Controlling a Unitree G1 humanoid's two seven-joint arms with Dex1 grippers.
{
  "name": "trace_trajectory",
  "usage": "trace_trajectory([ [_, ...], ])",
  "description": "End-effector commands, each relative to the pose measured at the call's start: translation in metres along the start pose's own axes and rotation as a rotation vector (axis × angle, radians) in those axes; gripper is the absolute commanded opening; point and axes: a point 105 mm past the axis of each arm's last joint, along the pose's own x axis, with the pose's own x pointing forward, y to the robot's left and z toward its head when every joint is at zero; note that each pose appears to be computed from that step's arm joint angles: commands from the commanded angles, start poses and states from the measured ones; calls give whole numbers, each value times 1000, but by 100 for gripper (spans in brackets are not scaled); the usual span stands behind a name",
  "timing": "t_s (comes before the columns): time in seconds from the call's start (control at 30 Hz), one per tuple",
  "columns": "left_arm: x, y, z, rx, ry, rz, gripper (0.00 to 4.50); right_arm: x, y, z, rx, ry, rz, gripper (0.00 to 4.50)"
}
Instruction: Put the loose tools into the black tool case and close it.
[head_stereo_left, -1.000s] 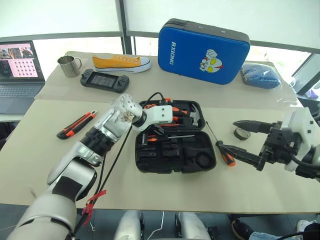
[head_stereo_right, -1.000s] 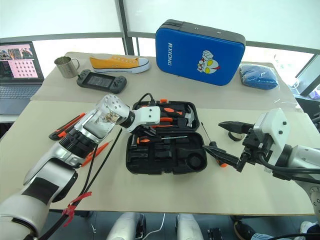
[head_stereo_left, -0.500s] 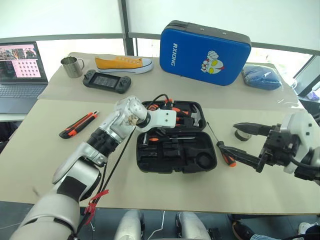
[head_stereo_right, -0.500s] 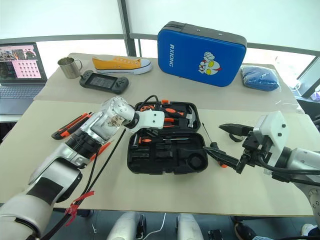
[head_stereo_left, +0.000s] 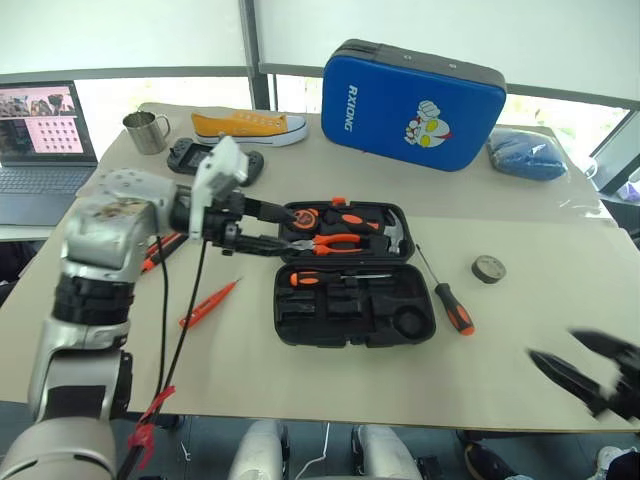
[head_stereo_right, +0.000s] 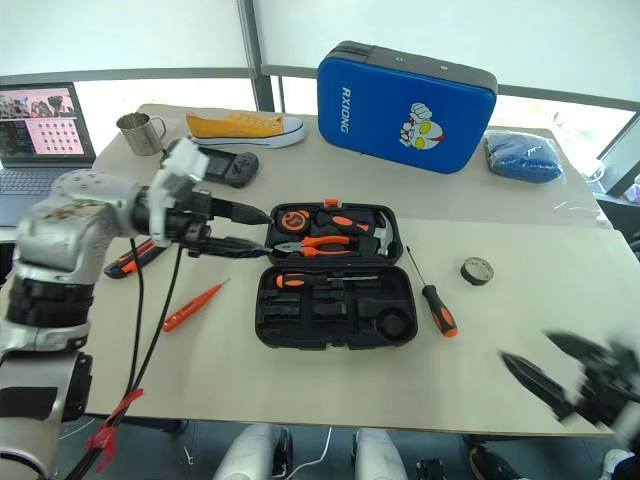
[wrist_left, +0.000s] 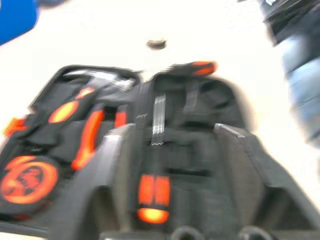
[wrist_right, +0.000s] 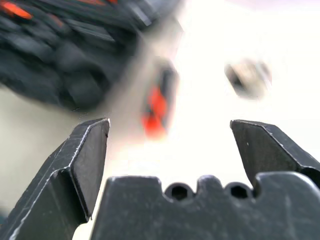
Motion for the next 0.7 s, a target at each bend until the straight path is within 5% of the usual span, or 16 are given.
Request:
trace_trajectory([
  [0.03,5,-17,18,62,-39,-69,449,-14,-8,9,-38,-17,-9,450],
  [0.7,13,-31,19,133,28,-46,449,142,39,16,-57,-67,174,450],
])
